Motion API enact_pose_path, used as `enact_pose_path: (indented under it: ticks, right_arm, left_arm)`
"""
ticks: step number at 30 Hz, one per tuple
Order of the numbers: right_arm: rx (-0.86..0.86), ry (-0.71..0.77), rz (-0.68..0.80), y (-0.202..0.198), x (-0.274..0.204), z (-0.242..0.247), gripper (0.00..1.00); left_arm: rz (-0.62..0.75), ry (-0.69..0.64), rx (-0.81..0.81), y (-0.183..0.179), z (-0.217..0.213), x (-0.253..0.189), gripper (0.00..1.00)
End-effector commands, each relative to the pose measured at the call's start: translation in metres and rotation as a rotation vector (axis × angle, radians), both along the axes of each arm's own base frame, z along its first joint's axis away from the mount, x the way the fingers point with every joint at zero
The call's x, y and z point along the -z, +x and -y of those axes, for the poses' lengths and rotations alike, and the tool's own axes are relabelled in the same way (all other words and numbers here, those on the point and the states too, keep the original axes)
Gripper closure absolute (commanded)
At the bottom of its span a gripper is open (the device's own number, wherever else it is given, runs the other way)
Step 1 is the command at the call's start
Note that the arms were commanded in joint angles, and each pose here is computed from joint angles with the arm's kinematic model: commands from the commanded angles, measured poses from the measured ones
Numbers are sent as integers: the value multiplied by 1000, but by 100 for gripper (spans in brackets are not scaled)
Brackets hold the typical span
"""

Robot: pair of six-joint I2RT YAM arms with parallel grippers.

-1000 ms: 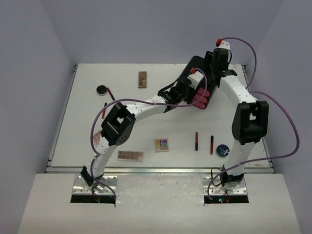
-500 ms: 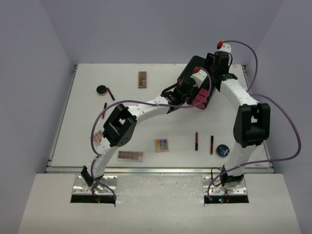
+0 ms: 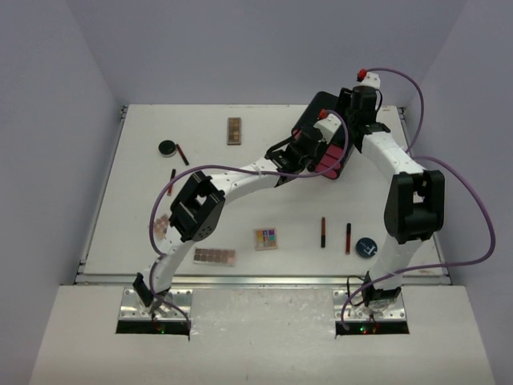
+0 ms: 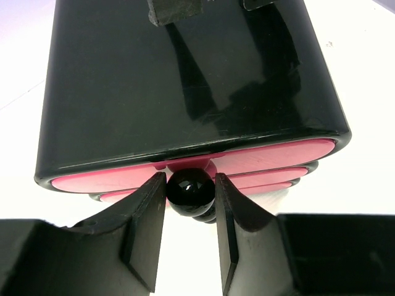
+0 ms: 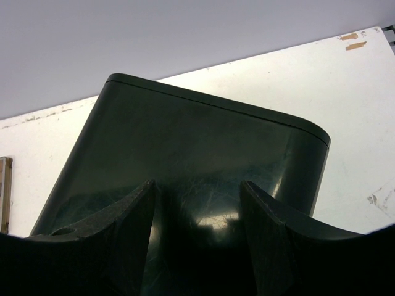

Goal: Organize the makeup

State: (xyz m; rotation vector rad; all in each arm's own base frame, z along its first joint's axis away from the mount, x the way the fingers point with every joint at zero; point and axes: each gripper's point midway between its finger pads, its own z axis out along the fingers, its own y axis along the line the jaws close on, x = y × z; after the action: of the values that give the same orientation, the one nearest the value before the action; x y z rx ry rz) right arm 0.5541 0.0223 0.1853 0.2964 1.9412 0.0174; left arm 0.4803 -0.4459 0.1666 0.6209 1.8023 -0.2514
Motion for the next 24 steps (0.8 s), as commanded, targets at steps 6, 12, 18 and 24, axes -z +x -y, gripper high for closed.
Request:
enact_pose_path:
  ticks: [6, 12, 18, 24]
  right_arm:
    - [18, -29, -116, -20, 31, 7, 41]
    - [28, -30, -126, -22, 36, 9, 41]
    - [29, -37, -125, -24, 36, 10, 41]
    - [30, -40, -118, -24, 33, 11, 41]
  left_arm:
    - [16, 7, -68, 13, -8, 7, 64]
    - [1, 22, -76, 11, -13, 13, 66]
    - [31, 17, -77, 15, -13, 5, 84]
    - [-10, 44, -75, 7, -19, 20, 100]
